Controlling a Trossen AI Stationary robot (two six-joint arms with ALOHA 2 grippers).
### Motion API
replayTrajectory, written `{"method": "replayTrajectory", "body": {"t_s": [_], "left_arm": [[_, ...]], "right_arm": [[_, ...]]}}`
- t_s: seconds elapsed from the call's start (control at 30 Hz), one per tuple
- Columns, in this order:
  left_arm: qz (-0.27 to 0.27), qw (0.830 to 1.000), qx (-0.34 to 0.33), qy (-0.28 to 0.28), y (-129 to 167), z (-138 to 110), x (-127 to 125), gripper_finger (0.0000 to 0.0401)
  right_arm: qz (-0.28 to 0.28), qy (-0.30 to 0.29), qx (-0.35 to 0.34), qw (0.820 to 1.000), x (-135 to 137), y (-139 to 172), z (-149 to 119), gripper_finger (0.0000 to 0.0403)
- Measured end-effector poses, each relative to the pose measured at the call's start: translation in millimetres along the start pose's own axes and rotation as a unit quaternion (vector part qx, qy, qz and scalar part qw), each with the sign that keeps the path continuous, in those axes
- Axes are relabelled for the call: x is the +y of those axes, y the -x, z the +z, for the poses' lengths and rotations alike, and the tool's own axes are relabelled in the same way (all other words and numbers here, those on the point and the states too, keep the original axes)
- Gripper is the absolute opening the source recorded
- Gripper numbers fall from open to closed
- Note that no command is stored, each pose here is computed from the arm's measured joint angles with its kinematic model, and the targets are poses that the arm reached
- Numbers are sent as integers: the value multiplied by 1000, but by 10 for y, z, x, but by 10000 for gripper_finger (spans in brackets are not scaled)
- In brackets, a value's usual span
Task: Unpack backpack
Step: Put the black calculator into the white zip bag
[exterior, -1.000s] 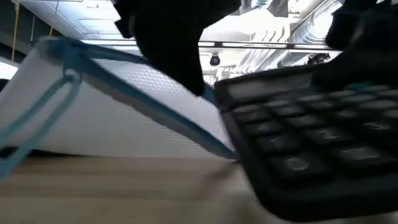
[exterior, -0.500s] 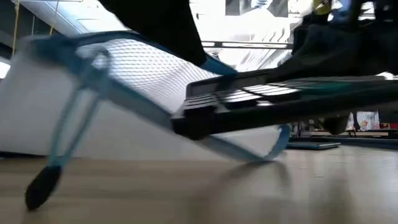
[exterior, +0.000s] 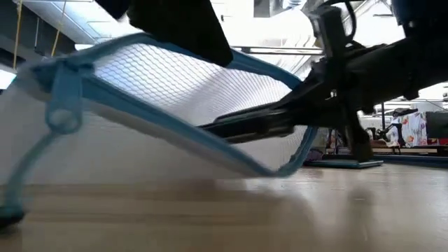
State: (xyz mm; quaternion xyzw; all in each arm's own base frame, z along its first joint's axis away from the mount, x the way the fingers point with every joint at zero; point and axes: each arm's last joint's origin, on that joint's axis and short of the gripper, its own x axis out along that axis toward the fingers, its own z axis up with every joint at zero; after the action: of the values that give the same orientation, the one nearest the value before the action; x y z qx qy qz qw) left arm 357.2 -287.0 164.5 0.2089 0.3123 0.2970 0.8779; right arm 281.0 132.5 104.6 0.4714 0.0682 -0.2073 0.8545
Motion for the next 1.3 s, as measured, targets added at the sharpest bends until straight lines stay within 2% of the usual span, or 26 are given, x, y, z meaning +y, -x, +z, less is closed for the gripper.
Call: {"method": "replayTrajectory", "body": {"t_s": [0.17, 0.33, 0.4, 0.53, 0.67, 0.77, 0.93, 1.0, 1.17, 1.3], "left_arm": [[5, 1000, 1, -8, -40, 12, 18, 0], [-3, 1000, 4, -4, 6, -8, 0, 0], [-3, 1000, 2, 3, 28, -15, -6, 0], [-3, 1000, -9, 15, 90, -31, -24, 0], [-8, 1000, -10, 17, 134, -47, -40, 0], [-4, 1000, -16, 22, 141, -46, -38, 0], [-1, 1000, -19, 23, 141, -44, -37, 0], [2, 999, -22, 23, 134, -40, -33, 0], [7, 999, -23, 25, 104, -29, -21, 0], [9, 1000, -25, 15, 104, -28, -20, 0]], "right_arm": [[-24, 30, -13, 999, 28, -293, -104, 53], [-42, 88, 4, 995, 27, -470, -141, 117], [-49, 112, 7, 993, 10, -475, -142, 151], [-43, 198, 24, 979, 11, -371, -240, 211], [-35, 236, 1, 971, 93, -166, -409, 231], [-20, 254, 0, 967, 174, -45, -462, 227], [39, 295, 89, 951, 309, 73, -589, 196], [46, 323, 109, 939, 393, 91, -652, 174], [40, 412, 163, 895, 631, 47, -741, 102], [45, 454, 195, 868, 712, -92, -818, 38]]}}
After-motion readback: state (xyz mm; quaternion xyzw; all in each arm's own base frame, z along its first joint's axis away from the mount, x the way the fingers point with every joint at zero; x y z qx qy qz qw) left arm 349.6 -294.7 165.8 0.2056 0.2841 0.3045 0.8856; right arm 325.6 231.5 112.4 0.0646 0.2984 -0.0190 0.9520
